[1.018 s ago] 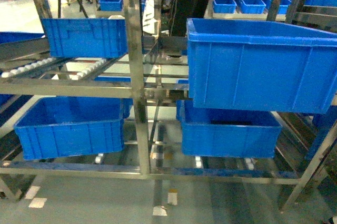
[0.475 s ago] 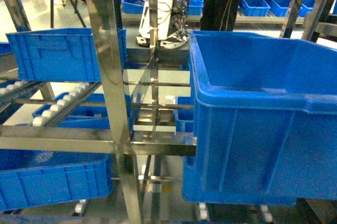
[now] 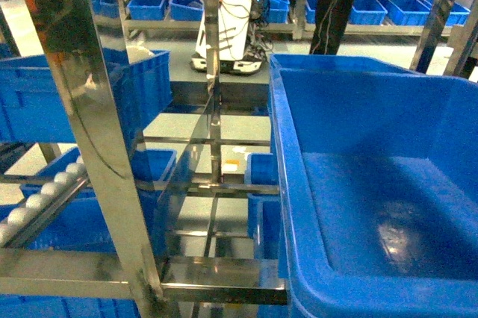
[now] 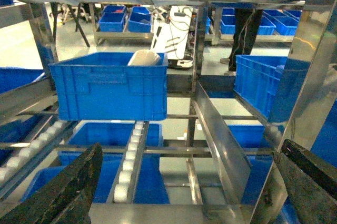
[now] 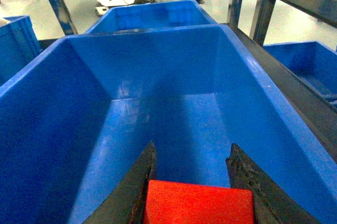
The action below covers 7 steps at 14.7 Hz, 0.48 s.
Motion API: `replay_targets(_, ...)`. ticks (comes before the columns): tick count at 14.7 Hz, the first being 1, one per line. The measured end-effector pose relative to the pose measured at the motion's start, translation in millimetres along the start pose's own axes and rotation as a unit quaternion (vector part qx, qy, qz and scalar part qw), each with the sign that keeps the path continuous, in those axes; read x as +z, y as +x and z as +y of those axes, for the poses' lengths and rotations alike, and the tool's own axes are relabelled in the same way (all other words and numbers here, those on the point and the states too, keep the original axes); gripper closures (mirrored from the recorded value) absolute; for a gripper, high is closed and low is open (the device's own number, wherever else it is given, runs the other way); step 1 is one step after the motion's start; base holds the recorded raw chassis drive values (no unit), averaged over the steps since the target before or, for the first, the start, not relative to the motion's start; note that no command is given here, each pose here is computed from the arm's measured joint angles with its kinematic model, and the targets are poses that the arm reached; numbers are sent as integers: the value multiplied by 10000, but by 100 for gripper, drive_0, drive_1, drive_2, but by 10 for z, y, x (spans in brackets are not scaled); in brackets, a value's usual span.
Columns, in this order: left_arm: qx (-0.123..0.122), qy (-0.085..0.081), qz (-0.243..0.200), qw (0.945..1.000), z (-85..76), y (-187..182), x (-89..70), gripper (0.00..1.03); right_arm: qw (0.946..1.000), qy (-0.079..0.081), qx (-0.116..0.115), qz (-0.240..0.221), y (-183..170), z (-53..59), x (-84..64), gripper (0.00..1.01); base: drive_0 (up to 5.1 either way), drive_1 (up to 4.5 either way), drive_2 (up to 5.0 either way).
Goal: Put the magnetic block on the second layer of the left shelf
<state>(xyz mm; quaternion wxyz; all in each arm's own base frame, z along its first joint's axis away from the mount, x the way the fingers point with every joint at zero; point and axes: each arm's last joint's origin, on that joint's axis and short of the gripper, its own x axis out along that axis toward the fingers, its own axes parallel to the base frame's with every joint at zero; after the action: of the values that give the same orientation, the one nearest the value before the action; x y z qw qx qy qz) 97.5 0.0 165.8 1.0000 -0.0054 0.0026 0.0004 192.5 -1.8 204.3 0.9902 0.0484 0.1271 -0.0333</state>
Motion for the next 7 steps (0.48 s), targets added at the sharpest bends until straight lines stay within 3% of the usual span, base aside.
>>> replay_targets(4, 0, 0, -17, 10000, 0, 0, 3, 5, 10000, 1, -1, -10, -2, 0, 2, 67, 0, 0, 0)
replay_targets(5, 0, 0, -19, 10000, 0, 0, 4, 5, 9999, 52, 32, 95, 15, 5, 3, 67, 0, 0, 0)
replay_targets(7, 0, 0, -19, 10000, 0, 0, 4, 5, 9990, 305, 188, 260, 198, 55, 140, 67, 0, 0, 0)
